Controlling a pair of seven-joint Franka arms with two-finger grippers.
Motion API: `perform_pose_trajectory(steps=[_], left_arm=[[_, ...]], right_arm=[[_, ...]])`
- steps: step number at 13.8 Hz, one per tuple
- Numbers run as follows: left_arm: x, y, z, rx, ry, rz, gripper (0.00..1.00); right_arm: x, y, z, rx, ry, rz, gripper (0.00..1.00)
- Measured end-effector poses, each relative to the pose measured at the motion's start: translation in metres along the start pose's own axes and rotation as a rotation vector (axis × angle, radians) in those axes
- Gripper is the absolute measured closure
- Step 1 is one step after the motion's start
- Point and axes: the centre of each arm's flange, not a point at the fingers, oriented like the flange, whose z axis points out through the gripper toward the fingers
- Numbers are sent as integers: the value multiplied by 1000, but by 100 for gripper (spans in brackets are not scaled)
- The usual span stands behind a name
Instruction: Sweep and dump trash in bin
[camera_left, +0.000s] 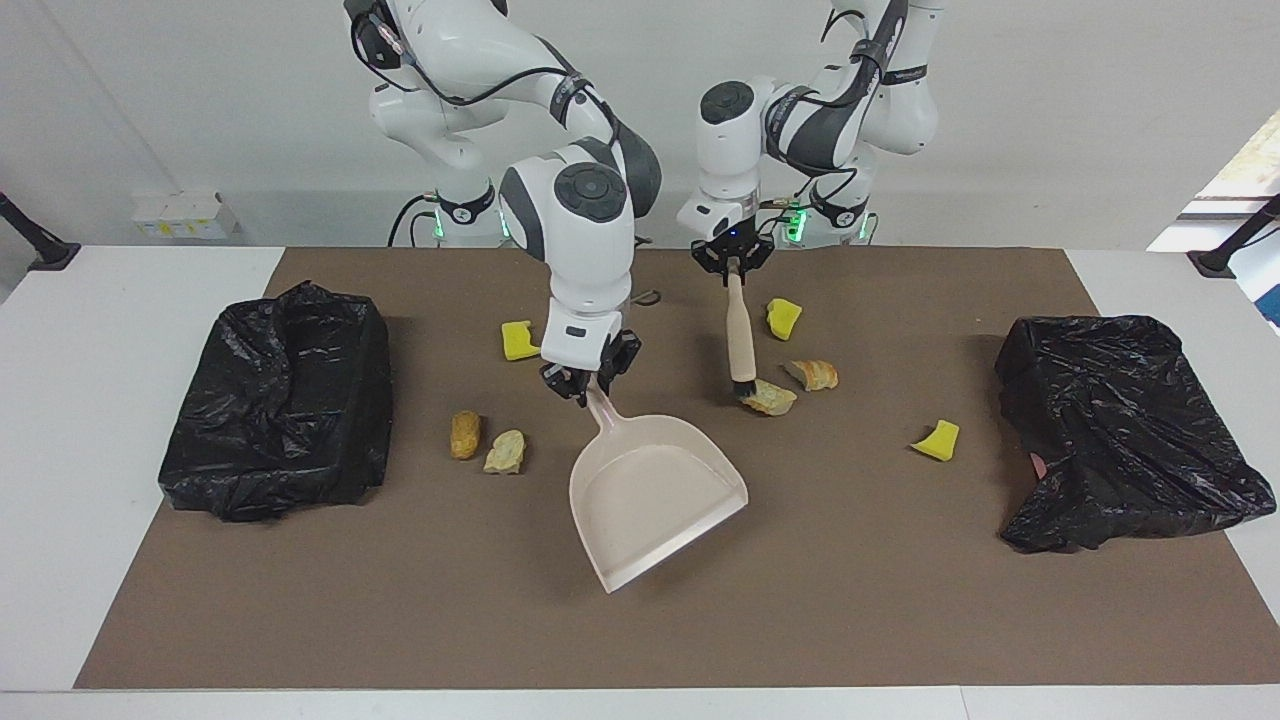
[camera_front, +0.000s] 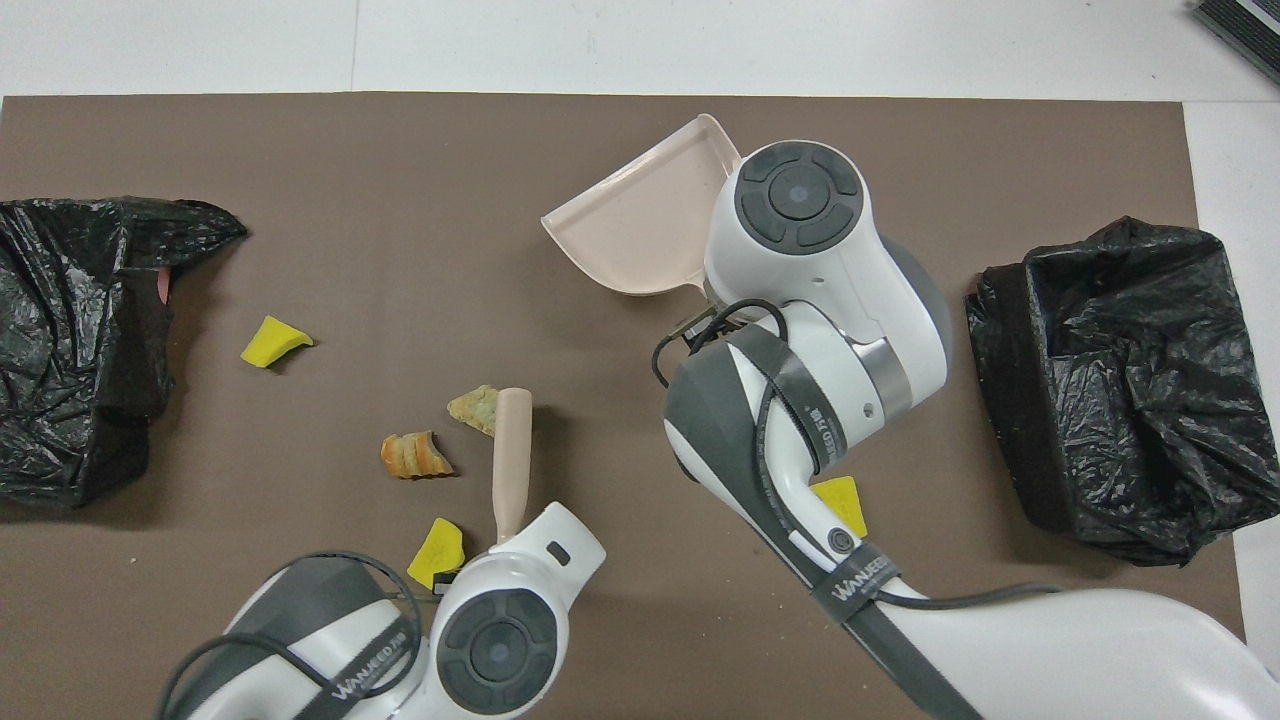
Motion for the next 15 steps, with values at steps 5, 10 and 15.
perform_pose_trajectory(steps=[5, 10, 15], left_arm=[[61, -89, 6, 48, 20, -151, 74], [100, -182, 20, 52, 7, -167, 74], [119, -276, 44, 36, -6, -192, 74]], right_arm=[[-9, 8, 16, 20, -53, -365, 67], [-11, -10, 32, 39, -86, -563, 67], [-9, -20, 39, 9, -89, -772, 67]])
